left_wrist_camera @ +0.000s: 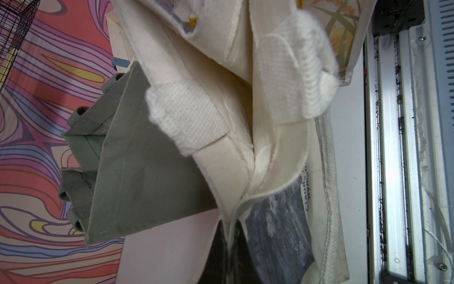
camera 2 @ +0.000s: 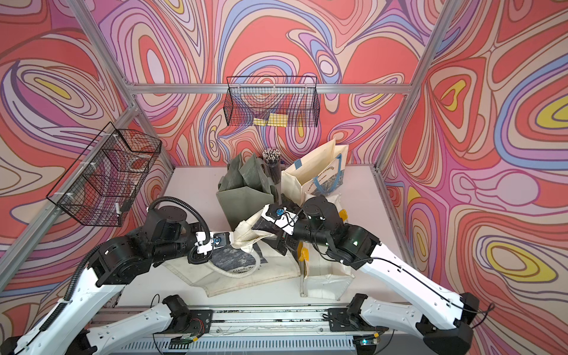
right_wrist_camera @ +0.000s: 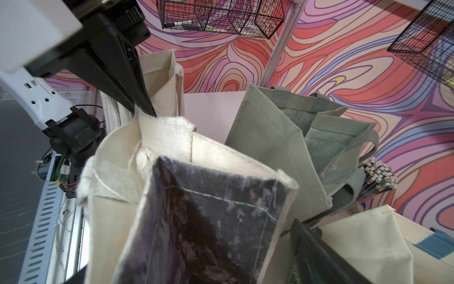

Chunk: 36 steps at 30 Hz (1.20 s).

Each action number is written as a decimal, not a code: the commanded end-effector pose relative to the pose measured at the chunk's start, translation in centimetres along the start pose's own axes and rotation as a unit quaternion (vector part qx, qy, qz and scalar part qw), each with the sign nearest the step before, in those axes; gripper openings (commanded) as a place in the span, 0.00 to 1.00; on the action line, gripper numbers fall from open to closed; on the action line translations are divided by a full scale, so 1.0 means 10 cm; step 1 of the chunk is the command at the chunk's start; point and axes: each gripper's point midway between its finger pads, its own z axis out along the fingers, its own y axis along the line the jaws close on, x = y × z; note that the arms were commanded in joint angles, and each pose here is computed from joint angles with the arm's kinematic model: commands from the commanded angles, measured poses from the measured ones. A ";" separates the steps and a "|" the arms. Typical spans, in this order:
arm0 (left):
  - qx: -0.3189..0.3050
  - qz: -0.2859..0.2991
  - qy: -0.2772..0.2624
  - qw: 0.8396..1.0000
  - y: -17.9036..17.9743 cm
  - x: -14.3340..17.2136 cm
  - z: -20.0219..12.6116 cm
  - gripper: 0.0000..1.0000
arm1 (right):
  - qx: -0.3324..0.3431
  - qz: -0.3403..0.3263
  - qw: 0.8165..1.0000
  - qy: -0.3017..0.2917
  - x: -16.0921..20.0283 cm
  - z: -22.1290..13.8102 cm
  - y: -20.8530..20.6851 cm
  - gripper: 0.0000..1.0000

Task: Put away the canvas bag
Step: Press the canvas bag at the center of the board.

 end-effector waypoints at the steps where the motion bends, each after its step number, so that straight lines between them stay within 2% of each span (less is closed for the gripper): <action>1: -0.002 0.025 -0.043 0.999 0.03 -0.18 0.00 0.00 | -0.039 0.013 0.999 -0.013 -0.08 0.03 0.07 0.98; 8: -0.002 0.046 -0.040 0.998 0.10 -0.23 0.02 0.00 | -0.048 0.048 0.997 -0.026 -0.07 -0.01 -0.03 0.98; 10: -0.007 0.048 -0.037 0.998 0.13 -0.22 0.02 0.00 | -0.048 0.055 0.997 -0.032 -0.08 -0.05 -0.05 0.91; 15: -0.015 0.037 -0.048 0.998 0.22 -0.23 0.00 0.00 | -0.047 0.069 0.996 -0.031 0.04 -0.05 -0.03 0.65; 22: -0.001 0.033 -0.038 0.999 0.23 -0.23 0.04 0.00 | -0.062 0.072 0.995 -0.030 0.09 0.06 -0.02 0.42; 25: 0.002 0.007 -0.035 0.999 0.25 -0.24 0.04 0.00 | -0.058 0.069 0.995 -0.033 0.07 0.08 -0.04 0.25; 26: -0.001 -0.014 -0.032 0.999 0.27 -0.24 0.03 0.02 | -0.053 0.070 0.996 -0.035 0.06 0.09 -0.07 0.16; 30: 0.013 -0.084 -0.016 0.996 0.27 -0.24 0.01 0.25 | -0.040 0.074 0.996 -0.041 0.04 0.08 -0.11 0.00; 33: 0.026 -0.111 -0.019 0.993 0.24 -0.26 -0.05 0.34 | -0.026 0.081 0.996 -0.040 0.03 0.08 -0.16 0.00; 36: 0.009 -0.153 -0.047 0.987 0.31 -0.37 -0.14 0.49 | -0.018 0.091 0.995 -0.035 0.04 0.10 -0.20 0.00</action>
